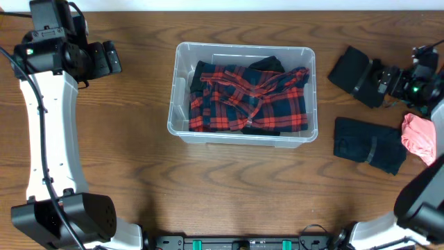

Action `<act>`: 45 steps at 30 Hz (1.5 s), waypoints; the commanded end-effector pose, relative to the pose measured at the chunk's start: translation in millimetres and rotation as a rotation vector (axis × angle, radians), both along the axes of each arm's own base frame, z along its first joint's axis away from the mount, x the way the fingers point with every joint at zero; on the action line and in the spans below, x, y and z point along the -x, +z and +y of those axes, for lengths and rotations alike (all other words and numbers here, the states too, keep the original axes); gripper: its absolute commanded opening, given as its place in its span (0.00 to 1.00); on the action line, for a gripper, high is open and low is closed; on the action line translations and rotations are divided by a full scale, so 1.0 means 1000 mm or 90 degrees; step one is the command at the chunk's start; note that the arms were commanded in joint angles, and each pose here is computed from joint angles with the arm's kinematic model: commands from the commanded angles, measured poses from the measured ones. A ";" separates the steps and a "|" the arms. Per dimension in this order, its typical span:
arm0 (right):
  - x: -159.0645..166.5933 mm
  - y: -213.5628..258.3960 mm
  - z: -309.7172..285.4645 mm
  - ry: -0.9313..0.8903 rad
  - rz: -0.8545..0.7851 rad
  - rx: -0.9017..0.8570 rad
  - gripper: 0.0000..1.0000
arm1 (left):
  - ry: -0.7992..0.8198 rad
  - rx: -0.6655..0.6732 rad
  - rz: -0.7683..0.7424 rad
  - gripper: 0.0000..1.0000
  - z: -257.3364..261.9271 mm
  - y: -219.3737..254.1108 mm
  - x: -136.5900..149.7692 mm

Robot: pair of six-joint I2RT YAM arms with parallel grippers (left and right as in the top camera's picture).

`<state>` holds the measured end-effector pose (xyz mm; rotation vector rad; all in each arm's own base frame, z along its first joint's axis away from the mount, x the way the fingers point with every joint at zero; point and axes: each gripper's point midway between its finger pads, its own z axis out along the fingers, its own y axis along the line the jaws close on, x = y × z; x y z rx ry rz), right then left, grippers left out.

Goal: Pack container

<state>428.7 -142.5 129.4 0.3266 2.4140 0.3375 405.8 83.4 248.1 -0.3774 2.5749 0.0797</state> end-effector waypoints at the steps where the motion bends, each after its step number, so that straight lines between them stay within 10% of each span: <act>1: -0.008 -0.012 -0.003 0.014 0.000 -0.004 0.94 | 0.004 -0.002 -0.009 0.98 0.002 0.006 0.000; 29: -0.032 -0.128 -0.028 -0.090 0.072 -0.059 0.78 | 0.004 -0.002 -0.009 0.98 0.002 0.006 0.000; 36: -0.037 -0.129 -0.023 -0.093 0.066 -0.080 0.02 | 0.004 -0.002 -0.009 0.98 0.002 0.006 0.000; 45: -0.048 -0.041 -0.012 -0.061 -0.043 -0.094 0.01 | 0.004 -0.002 -0.009 0.98 0.002 0.006 0.000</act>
